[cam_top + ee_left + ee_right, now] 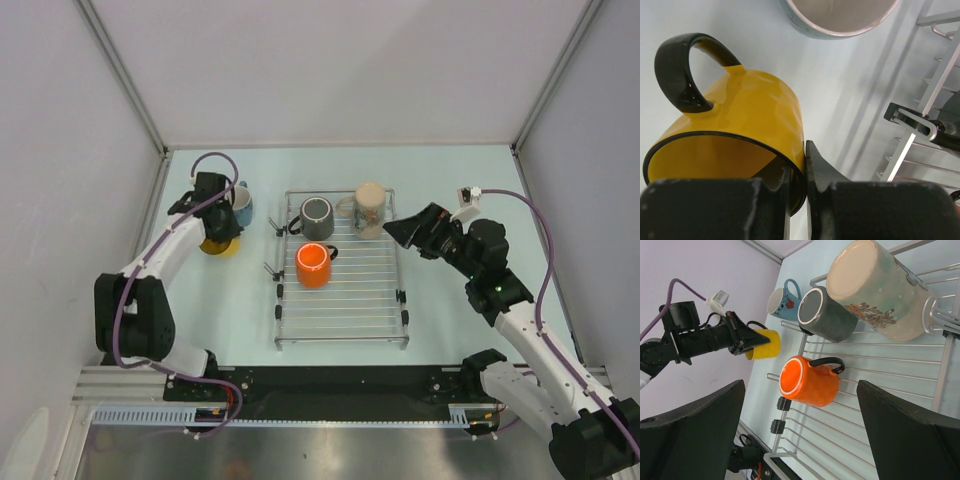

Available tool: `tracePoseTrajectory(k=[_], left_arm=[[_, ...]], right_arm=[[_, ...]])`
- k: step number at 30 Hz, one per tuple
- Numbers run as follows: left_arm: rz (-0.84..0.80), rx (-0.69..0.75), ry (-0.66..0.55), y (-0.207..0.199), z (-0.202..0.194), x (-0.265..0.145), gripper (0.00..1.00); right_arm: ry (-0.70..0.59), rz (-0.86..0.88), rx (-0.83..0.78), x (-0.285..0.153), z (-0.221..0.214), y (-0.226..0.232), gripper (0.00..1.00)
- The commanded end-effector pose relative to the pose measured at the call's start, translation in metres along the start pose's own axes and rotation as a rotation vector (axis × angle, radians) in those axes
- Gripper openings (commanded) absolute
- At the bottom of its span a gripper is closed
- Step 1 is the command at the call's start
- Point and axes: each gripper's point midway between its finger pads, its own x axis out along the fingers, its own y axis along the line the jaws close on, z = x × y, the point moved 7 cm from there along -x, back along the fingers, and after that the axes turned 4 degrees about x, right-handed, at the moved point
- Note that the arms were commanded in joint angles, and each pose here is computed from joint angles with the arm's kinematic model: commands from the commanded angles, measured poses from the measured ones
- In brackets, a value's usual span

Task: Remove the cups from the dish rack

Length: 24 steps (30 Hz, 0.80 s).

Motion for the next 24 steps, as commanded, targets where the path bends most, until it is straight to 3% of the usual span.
tracePoseTrajectory(k=[1,15,19,24], left_arm=[[-0.039,-0.041,-0.029,-0.009,0.011,0.013,0.0],[0.04,-0.03,0.058,-0.007,0.005,0.042,0.01],[0.034,-0.033,0.048,-0.009,0.012,0.038,0.19],[0.025,-0.031,0.032,-0.011,0.018,0.03,0.3]], right_arm=[[-0.024,0.017,-0.014,0.0,0.004,0.003,1.0],[-0.018,-0.003,-0.008,0.007,0.002,-0.005,1.0],[-0.016,-0.003,-0.006,0.009,0.001,-0.006,1.0],[-0.014,-0.003,-0.006,0.01,0.001,-0.006,1.0]])
